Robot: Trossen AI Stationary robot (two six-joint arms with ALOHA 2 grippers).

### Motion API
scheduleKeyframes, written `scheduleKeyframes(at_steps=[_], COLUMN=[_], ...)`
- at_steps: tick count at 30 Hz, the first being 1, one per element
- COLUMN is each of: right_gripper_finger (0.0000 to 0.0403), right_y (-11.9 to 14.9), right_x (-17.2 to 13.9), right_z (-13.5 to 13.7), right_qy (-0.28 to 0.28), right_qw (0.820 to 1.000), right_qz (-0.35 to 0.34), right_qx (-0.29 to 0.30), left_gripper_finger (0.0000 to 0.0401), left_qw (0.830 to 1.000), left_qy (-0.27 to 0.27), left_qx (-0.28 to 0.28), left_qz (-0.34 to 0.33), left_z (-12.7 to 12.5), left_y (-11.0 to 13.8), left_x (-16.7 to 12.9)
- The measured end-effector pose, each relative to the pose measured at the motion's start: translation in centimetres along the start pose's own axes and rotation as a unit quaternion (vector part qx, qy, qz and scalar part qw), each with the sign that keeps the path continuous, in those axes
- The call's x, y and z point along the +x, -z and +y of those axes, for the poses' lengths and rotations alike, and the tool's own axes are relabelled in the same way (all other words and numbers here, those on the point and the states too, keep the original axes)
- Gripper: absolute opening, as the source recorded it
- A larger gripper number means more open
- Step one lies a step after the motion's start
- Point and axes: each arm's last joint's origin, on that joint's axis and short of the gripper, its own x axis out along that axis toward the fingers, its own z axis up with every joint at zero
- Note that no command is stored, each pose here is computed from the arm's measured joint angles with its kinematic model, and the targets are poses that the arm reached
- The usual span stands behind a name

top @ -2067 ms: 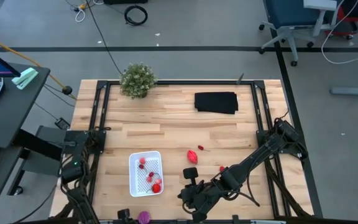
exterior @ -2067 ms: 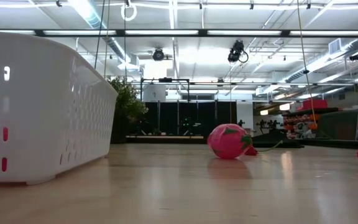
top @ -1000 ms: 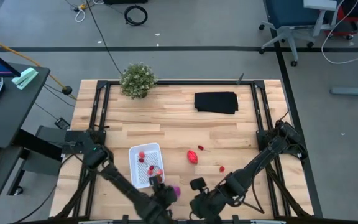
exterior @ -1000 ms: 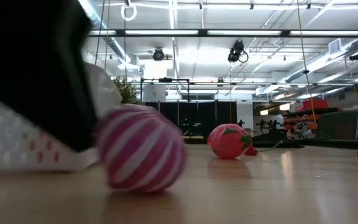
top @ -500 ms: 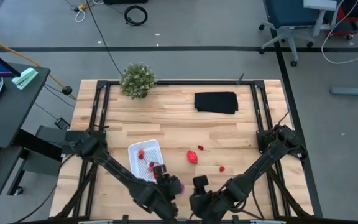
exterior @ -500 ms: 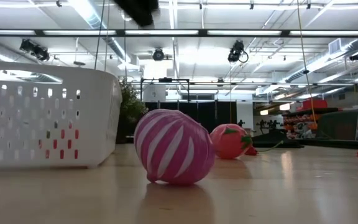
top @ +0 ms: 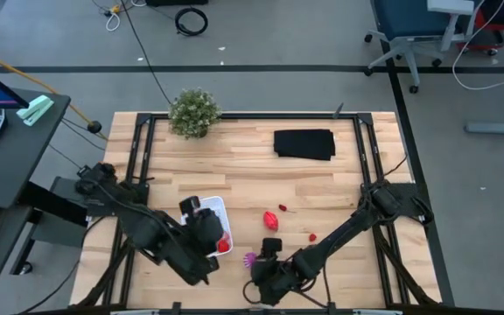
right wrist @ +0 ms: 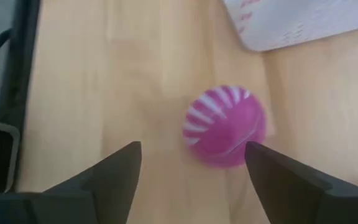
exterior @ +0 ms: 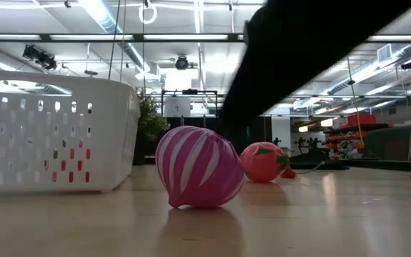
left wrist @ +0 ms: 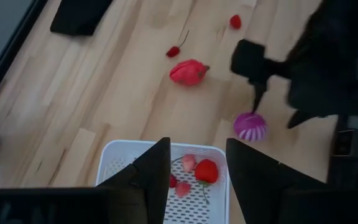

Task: Pick and placing Produce into tupperware
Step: Put the onion into the white bin

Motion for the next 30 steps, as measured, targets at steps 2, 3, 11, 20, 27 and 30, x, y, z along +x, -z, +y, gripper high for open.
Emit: scheduleKeyframes(at_steps=[2, 3, 11, 20, 27, 30], right_gripper_finger=[0.0304, 0.0306, 0.0312, 0.0310, 0.0302, 0.0298], right_y=[-0.3, -0.5, -1.0, -1.2, -1.9, -2.1], right_x=[0.2, 0.3, 2.0, 3.4, 3.9, 4.0], right_z=[-0.4, -0.6, -2.1, -3.2, -4.3, -4.6], right_qy=[0.005, 0.011, 0.023, 0.030, 0.035, 0.036], right_qw=[1.000, 1.000, 0.999, 0.998, 0.997, 0.997], right_qz=[-0.005, -0.010, 0.001, 0.013, 0.007, 0.005], right_qx=[0.014, 0.020, 0.045, 0.055, 0.070, 0.074], left_gripper_finger=[0.0162, 0.0162, 0.0162, 0.0162, 0.0162, 0.0162], left_qw=[1.000, 1.000, 1.000, 1.000, 1.000, 1.000], left_qy=[0.007, 0.010, 0.014, 0.010, 0.009, 0.010], left_qx=[-0.002, -0.002, 0.017, 0.023, 0.024, 0.024], left_qz=[-0.006, -0.008, -0.007, -0.004, -0.003, -0.003], left_z=[0.5, 0.6, 0.6, 0.6, 0.6, 0.5], left_y=[0.0, 0.1, 0.8, 1.0, 1.0, 1.1], left_x=[-0.9, -1.2, -2.2, -2.2, -2.2, -2.3])
